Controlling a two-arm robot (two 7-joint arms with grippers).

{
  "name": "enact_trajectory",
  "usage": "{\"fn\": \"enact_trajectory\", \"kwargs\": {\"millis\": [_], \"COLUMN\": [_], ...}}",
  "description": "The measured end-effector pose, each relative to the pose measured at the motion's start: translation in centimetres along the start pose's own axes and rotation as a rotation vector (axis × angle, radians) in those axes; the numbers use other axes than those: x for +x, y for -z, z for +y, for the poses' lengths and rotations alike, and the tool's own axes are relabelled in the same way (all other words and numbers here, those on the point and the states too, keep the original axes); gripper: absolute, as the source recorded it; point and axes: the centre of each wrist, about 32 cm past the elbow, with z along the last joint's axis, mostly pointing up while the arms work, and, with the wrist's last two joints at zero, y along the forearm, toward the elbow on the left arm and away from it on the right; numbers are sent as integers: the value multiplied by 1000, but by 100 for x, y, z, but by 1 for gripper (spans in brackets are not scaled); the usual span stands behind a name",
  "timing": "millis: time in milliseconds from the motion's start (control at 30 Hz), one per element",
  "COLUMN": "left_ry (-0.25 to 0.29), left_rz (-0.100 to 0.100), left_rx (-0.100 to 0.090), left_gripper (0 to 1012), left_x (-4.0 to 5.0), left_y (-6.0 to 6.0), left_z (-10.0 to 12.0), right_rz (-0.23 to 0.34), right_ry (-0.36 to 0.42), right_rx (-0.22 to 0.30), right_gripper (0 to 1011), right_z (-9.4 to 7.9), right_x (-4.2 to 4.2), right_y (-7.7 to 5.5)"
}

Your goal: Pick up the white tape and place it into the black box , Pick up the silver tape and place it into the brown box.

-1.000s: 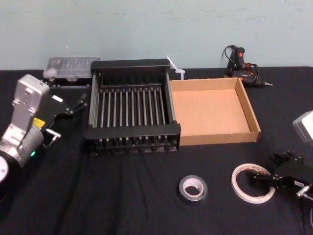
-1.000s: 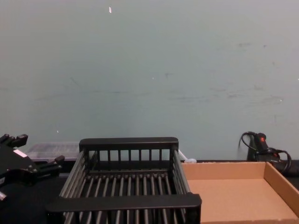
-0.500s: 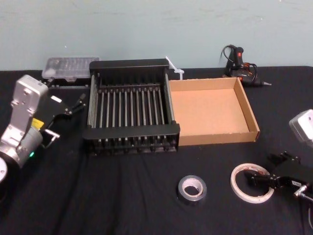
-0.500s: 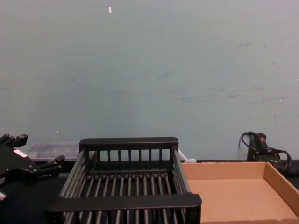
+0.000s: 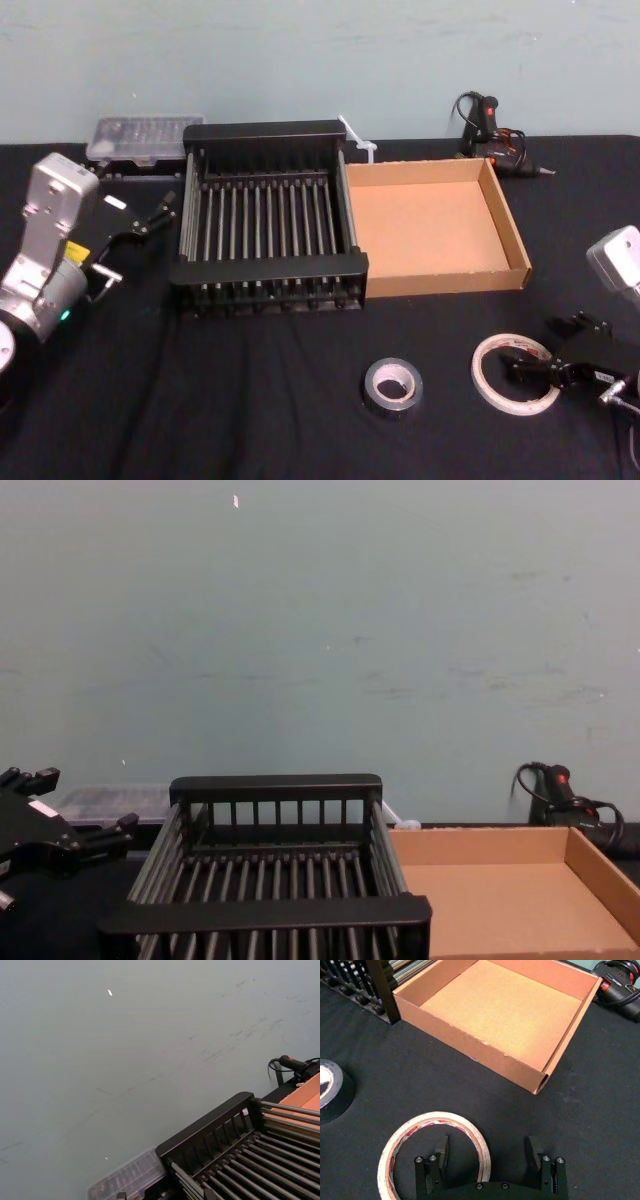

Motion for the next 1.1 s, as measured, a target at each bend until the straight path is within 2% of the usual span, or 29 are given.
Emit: {"fn": "enact_trajectory", "kwargs": {"millis": [833, 900, 1100], "left_ry": [0, 0, 0], "left_rz": [0, 0, 0], "left_rx": [0, 0, 0], "left_gripper": [1001, 1001, 1001], "left_x": [0, 0, 0], "left_y": [0, 0, 0], "left_z": [0, 0, 0], "right_rz": [-1, -1, -1], "right_ry": [2, 2, 2], "right_rx": [2, 2, 3], "right_gripper": [1002, 981, 823], "right_z": [2, 2, 1], "right_x": [-1, -1, -1], "right_y": [5, 5, 4]}}
